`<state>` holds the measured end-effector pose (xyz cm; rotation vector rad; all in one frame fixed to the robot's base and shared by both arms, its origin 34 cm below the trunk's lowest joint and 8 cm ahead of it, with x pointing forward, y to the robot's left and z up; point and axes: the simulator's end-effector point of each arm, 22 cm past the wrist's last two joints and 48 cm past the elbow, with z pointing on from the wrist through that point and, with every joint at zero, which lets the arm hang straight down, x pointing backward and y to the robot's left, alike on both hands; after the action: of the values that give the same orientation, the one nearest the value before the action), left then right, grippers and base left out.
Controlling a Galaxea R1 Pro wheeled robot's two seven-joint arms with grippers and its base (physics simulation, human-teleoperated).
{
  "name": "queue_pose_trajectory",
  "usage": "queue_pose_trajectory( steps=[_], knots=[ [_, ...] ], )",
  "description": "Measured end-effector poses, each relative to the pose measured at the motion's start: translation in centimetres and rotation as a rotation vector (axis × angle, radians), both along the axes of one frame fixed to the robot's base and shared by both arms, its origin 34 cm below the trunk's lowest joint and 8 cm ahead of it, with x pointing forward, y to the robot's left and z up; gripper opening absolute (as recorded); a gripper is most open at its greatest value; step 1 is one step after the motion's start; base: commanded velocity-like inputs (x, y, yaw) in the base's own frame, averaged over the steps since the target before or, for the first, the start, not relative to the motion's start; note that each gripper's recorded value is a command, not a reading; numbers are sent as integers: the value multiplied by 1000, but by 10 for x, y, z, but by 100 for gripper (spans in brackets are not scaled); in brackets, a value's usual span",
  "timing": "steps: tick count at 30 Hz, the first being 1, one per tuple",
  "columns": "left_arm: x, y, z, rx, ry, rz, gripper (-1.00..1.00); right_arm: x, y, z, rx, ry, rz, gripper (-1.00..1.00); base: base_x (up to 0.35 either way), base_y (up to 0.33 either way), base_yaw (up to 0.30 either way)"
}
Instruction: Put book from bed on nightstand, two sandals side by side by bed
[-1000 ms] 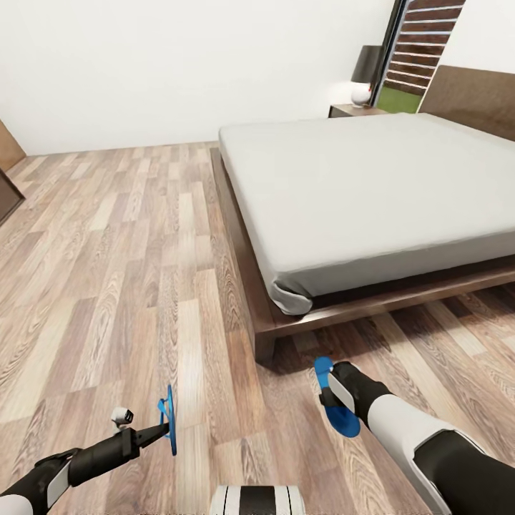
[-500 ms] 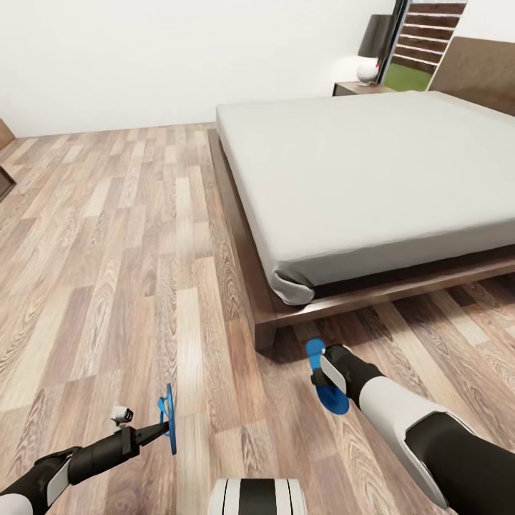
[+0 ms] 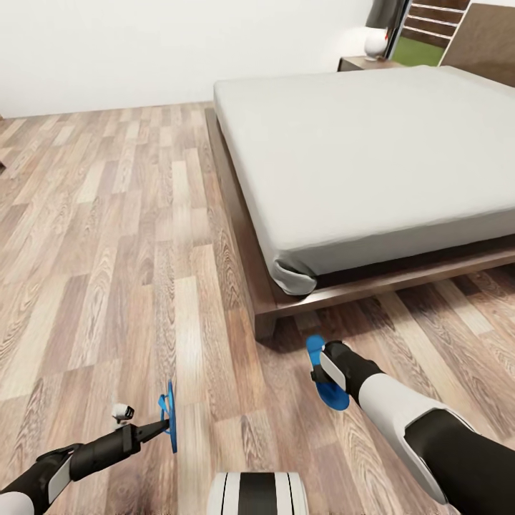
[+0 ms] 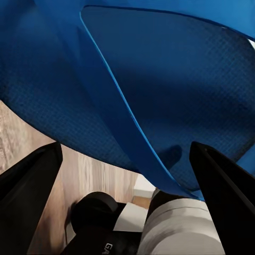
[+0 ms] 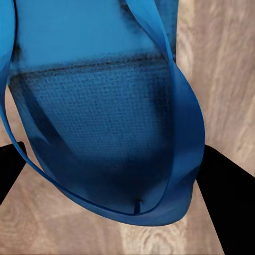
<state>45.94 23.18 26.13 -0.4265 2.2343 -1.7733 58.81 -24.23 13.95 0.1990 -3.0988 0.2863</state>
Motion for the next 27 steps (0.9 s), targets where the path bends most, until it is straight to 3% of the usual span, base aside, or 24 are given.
queue_pose_trajectory(
  steps=[27],
  knots=[
    [-28,2,-43,2,110,2,-100,-32,-2,-53,-3,97,-2,-100,0,0,0]
  ],
)
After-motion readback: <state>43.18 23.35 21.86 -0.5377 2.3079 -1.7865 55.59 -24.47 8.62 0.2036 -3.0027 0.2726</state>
